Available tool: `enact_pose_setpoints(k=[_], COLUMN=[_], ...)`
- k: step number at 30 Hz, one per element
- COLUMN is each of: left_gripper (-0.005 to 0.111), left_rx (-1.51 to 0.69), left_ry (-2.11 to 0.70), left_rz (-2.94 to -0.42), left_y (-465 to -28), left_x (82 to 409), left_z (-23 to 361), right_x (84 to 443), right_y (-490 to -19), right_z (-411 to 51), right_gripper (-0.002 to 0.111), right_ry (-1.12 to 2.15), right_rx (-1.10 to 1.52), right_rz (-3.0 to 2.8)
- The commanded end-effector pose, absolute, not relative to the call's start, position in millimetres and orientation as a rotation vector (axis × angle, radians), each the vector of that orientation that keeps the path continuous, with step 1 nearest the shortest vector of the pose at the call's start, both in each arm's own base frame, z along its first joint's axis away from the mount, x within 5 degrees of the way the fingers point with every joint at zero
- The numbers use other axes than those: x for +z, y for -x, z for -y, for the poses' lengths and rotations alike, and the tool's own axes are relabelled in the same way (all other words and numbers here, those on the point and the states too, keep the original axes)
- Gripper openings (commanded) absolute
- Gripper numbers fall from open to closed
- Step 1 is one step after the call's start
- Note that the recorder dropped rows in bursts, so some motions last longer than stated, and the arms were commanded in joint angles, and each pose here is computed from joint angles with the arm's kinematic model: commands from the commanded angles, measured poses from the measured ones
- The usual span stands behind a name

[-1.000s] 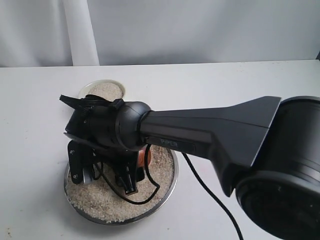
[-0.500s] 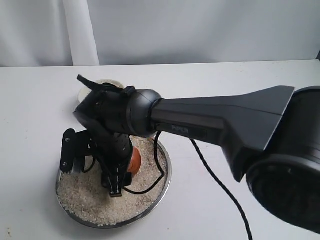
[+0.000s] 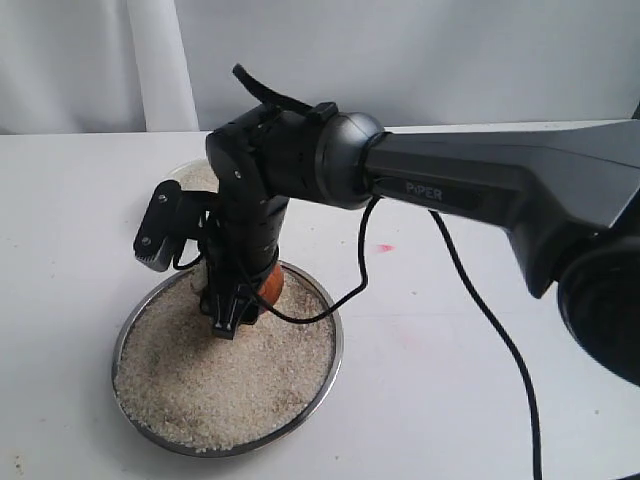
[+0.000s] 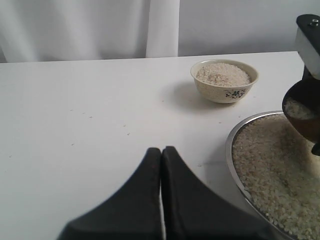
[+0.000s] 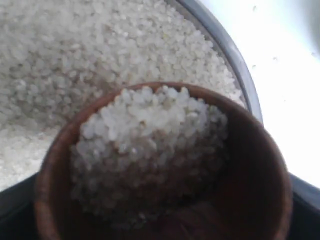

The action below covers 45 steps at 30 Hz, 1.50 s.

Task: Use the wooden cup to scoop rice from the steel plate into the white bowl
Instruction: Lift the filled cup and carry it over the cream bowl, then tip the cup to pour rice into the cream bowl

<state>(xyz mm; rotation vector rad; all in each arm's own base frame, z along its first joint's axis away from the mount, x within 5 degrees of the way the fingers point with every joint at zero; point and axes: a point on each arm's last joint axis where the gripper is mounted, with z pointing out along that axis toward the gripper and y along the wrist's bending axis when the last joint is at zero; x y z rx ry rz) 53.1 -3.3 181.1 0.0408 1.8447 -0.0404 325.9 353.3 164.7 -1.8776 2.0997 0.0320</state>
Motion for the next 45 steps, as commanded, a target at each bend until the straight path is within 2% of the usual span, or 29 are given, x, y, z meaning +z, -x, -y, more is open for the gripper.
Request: enact_pose_setpoints(k=[1, 16, 24, 31, 34, 38, 45], left_gripper=[0.0, 0.0, 0.0, 0.0, 0.0, 0.0, 0.0], left_rx=[-0.045, -0.044, -0.045, -0.044, -0.044, -0.044, -0.045], left_ry=[-0.044, -0.046, -0.044, -0.046, -0.046, -0.046, -0.044], left_rz=[-1.83, -1.83, -1.83, -1.83, -1.83, -1.83, -1.83], left_y=[-53, -53, -53, -53, -53, -53, -53], left_x=[182, 182, 182, 182, 182, 182, 182], left_z=[4, 4, 4, 4, 4, 4, 4], right_x=[174, 189, 245, 285, 288, 283, 245], right_y=[-334, -349, -365, -384, -391, -398, -413], right_z=[-347, -358, -370, -360, -353, -349, -353], right_gripper=[0.0, 0.0, 0.0, 0.0, 0.0, 0.0, 0.0], right_ry=[1.796, 1.645, 1.512, 1.375, 1.356, 1.343, 1.39], right_rx=[0.089, 0.15, 0.128, -0.154, -0.268, -0.297, -0.376], right_rz=[-2.111, -1.972, -1.836, -1.754, -1.728, -1.73, -1.714])
